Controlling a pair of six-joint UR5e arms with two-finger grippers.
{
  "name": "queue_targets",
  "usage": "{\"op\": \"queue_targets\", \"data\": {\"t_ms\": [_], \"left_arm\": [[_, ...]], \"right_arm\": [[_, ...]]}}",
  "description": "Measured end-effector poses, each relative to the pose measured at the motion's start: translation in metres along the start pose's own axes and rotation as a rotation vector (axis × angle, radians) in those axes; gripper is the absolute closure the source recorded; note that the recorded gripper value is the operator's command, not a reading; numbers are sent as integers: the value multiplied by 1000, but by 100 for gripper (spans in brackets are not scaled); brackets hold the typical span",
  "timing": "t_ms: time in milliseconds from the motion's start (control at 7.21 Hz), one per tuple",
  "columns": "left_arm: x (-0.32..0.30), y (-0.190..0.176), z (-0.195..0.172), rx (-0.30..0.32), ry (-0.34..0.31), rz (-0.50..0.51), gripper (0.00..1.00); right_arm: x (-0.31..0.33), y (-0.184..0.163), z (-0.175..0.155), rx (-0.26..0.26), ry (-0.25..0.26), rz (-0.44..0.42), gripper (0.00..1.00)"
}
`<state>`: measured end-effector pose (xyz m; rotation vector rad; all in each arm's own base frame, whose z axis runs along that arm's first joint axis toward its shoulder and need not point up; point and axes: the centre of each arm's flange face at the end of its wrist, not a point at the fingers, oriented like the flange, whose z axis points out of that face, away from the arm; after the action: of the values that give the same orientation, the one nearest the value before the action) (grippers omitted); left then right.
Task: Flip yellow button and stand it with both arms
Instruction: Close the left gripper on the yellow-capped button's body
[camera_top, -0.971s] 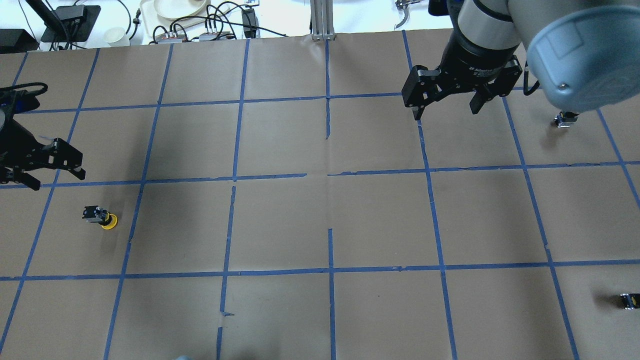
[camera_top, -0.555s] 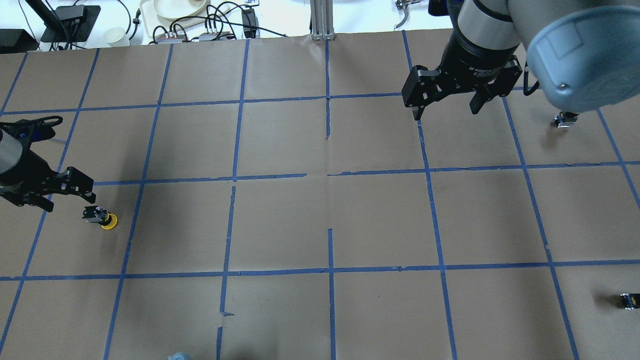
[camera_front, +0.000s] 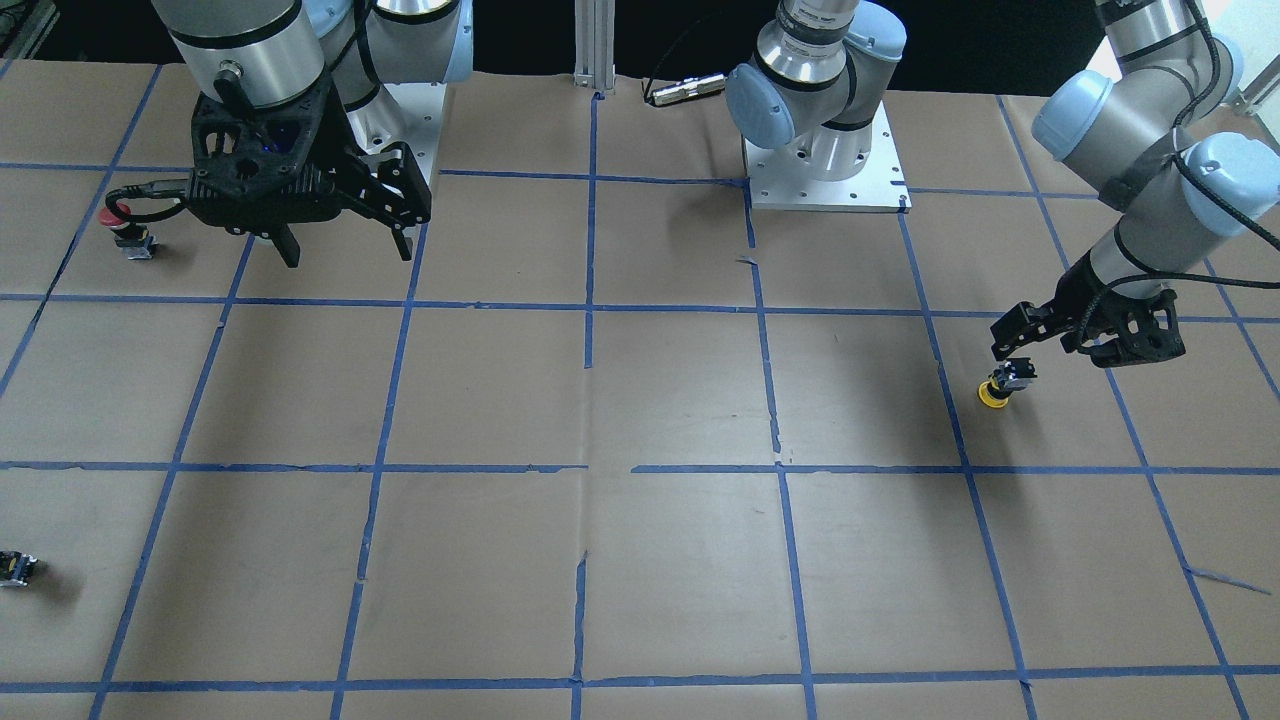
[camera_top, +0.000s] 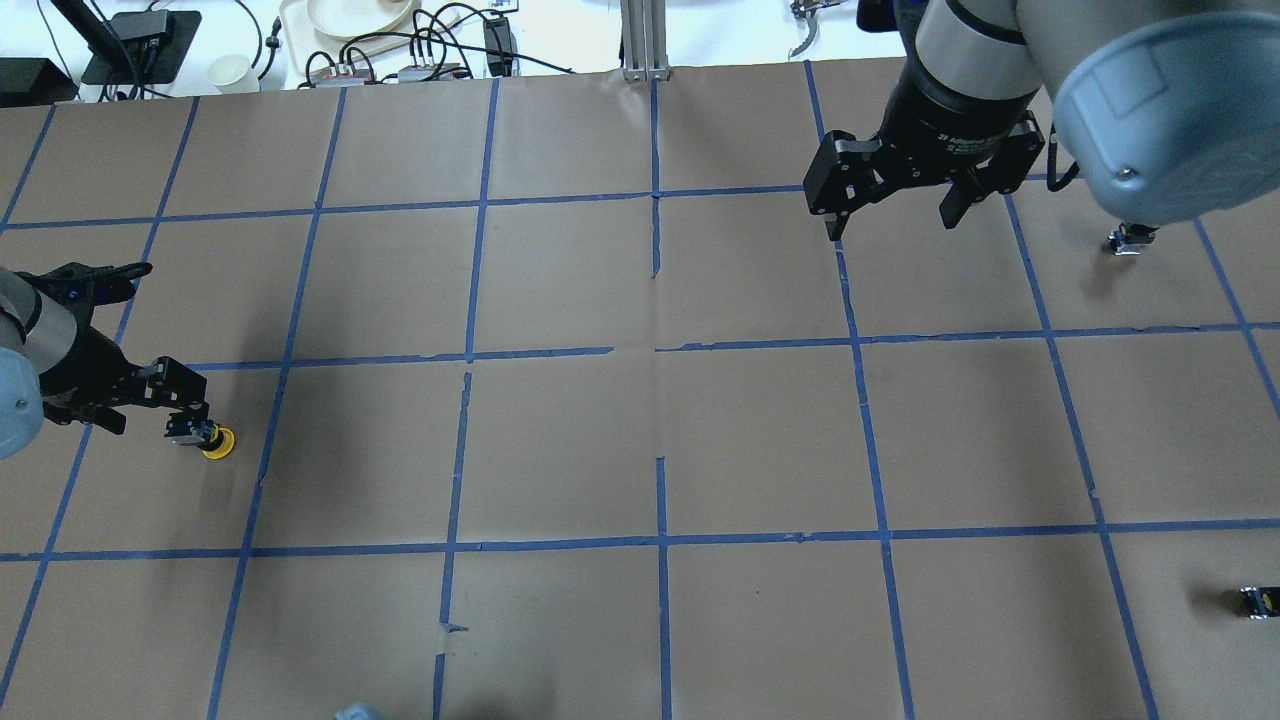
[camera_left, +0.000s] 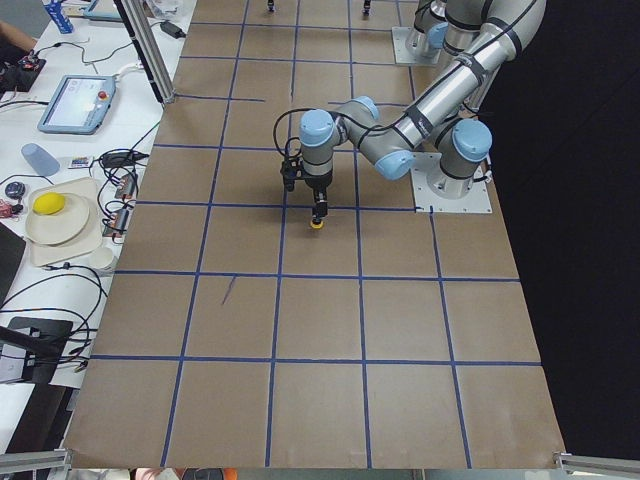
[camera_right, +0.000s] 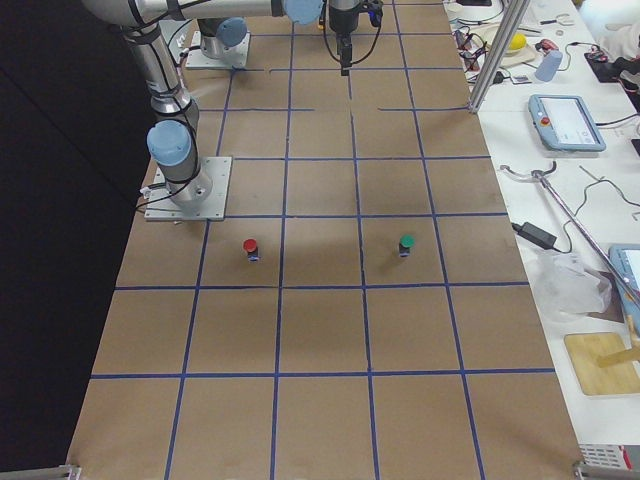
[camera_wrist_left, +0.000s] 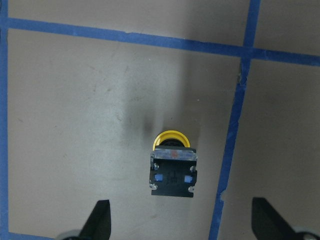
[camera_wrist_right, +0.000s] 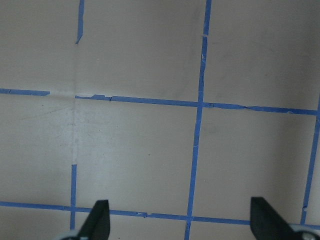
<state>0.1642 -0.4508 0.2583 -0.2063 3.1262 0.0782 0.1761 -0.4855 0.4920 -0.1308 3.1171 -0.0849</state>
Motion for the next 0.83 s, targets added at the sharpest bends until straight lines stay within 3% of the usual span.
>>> {"op": "queue_targets", "data": {"t_ms": [416,555,693,832], "left_arm": [[-4,-3,12,-10,6,12,0],[-3,-2,16,-16,9,13,5],[-2,-1,19,-23,14,15,23],[-2,0,23,-29,17,17,34]], "right_arm": [[0,0,0,1,1,0,0],[0,0,-1,1,2,1,0],[0,0,-1,2,3,1,0],[0,0,-1,1,4,1,0]]}}
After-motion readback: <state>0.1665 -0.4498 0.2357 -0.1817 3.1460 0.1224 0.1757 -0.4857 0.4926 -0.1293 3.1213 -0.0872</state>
